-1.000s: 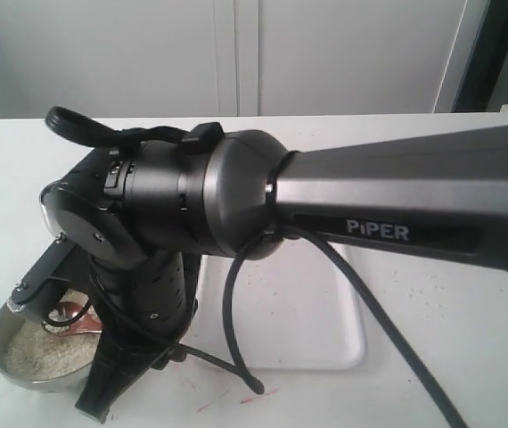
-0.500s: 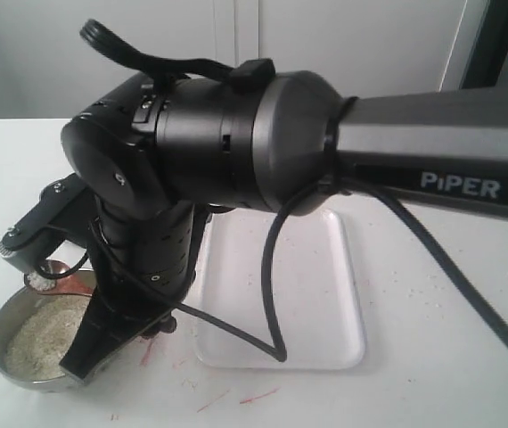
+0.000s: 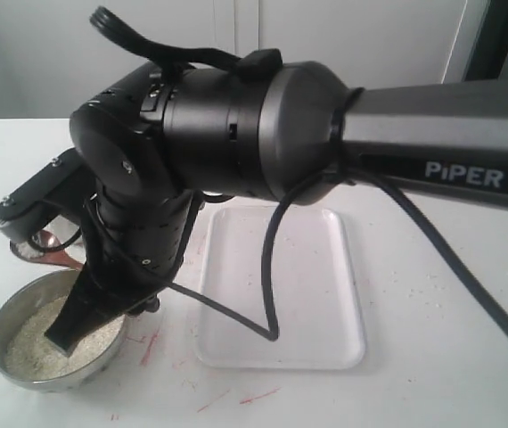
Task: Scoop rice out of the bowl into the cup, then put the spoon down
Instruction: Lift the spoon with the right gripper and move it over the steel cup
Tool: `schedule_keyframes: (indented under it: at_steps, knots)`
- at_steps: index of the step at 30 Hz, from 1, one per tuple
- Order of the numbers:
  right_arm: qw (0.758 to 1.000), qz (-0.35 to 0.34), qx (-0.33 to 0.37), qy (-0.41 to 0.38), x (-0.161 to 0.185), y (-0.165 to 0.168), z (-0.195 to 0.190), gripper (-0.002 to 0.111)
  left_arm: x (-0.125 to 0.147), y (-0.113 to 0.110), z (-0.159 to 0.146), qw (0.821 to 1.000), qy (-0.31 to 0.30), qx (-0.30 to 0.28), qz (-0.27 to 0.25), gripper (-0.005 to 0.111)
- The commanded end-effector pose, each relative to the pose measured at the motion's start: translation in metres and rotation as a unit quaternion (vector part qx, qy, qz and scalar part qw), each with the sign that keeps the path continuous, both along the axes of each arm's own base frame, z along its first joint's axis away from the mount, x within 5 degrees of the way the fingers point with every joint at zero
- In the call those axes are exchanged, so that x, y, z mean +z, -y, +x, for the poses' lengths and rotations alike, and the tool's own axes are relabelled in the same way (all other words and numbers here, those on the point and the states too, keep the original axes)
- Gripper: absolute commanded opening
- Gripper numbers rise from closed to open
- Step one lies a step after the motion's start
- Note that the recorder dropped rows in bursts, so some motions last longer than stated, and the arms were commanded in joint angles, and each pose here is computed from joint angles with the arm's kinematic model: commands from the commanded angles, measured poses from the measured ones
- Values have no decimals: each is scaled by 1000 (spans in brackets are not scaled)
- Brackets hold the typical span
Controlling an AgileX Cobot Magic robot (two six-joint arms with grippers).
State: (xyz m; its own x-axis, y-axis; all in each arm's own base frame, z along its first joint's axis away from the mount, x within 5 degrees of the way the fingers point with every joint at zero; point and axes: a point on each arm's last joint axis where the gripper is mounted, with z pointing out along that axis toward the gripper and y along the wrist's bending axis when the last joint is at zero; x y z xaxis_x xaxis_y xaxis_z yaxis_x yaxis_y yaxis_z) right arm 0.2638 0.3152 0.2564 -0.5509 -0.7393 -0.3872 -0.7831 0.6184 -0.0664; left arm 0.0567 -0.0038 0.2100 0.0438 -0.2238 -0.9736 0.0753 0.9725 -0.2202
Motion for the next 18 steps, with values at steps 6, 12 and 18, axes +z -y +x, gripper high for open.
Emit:
schedule_keyframes:
  at_steps: [6,12,18]
  knots:
    - [995,68,-43,58,28,10,32,0,1,0,-1,1000,2,-2,-6,14]
    - [995,65,-41,68,24,0,43,0,1,0,-1,1000,2,-2,-6,14]
    - [995,49,-47,74,14,-6,60,0,1,0,-1,1000,2,-2,-6,14]
